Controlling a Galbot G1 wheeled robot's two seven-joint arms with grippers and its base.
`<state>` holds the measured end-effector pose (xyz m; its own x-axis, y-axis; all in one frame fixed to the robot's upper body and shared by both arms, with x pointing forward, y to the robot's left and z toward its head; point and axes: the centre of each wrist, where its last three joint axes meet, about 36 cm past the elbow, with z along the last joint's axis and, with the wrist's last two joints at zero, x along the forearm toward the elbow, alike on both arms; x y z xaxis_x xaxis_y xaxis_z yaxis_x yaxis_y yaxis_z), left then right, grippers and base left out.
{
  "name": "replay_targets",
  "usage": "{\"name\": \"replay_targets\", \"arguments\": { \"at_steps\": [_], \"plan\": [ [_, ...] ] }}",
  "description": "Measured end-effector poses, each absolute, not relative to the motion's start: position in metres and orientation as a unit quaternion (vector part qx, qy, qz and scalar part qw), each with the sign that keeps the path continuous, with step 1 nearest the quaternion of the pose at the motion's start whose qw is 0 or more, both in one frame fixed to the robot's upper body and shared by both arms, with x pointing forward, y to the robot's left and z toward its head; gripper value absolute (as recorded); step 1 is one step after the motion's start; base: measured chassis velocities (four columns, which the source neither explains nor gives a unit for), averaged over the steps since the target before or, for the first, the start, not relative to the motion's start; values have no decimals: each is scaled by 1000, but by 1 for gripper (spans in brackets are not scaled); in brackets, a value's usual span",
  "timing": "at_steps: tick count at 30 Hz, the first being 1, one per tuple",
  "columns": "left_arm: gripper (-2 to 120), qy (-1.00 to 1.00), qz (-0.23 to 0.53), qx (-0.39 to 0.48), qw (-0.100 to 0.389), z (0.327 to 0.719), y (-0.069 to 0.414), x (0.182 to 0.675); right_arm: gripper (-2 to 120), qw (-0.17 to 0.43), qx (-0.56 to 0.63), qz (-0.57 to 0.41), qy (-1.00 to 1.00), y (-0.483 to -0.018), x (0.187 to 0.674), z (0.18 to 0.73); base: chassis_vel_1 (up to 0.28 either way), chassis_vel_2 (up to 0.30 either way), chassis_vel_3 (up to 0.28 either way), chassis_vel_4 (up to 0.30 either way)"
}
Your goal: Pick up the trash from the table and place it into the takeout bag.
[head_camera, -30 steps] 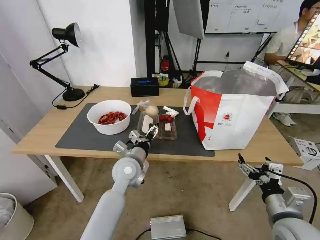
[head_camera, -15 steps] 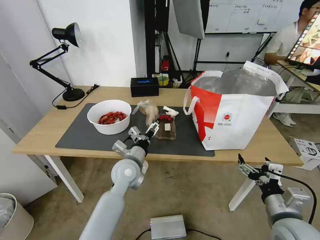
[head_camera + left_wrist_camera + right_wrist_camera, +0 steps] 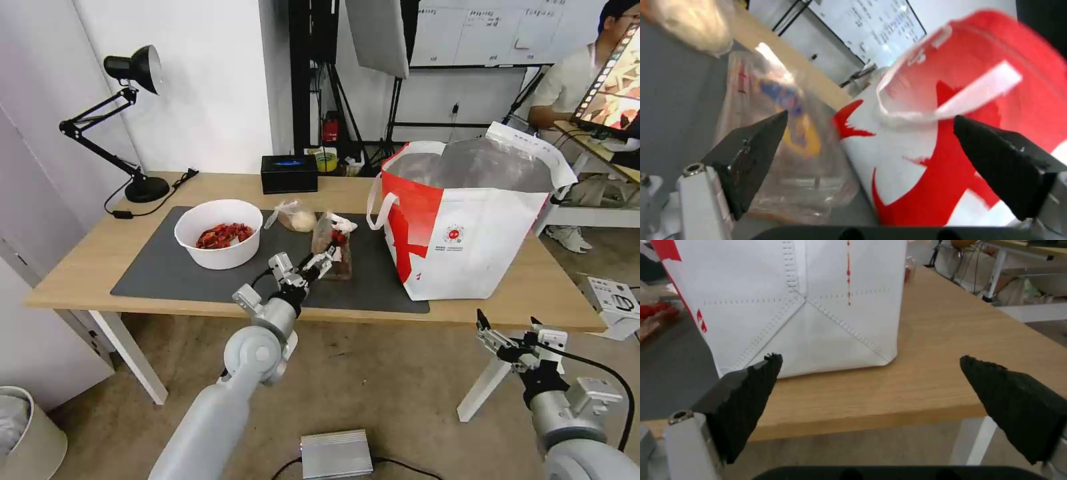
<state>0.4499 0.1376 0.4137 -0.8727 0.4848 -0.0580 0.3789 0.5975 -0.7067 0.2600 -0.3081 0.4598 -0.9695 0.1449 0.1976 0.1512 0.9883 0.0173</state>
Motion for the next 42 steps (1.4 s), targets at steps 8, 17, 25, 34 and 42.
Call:
{"name": "replay_targets", "arguments": {
  "at_steps": [8, 17, 25, 34, 42],
  "plan": [
    [99, -941, 231, -248, 24, 398, 151, 458, 100, 95, -70, -25, -993, -306, 259, 462, 0, 0, 0, 0],
    [74, -961, 123, -249, -16, 403, 174, 469, 100, 89, -57, -53, -993, -299, 258, 462, 0, 0, 0, 0],
    [44, -960, 47, -271, -48, 410, 177, 475, 100, 75, -34, -121, -989, -291, 265, 471, 0, 0, 0, 0],
    [10, -950, -36, -301, -75, 411, 177, 481, 100, 77, -9, -199, -977, -281, 275, 476, 0, 0, 0, 0],
    [0, -942, -83, -315, -81, 406, 175, 487, 100, 77, 12, -237, -968, -270, 287, 476, 0, 0, 0, 0]
  ]
}}
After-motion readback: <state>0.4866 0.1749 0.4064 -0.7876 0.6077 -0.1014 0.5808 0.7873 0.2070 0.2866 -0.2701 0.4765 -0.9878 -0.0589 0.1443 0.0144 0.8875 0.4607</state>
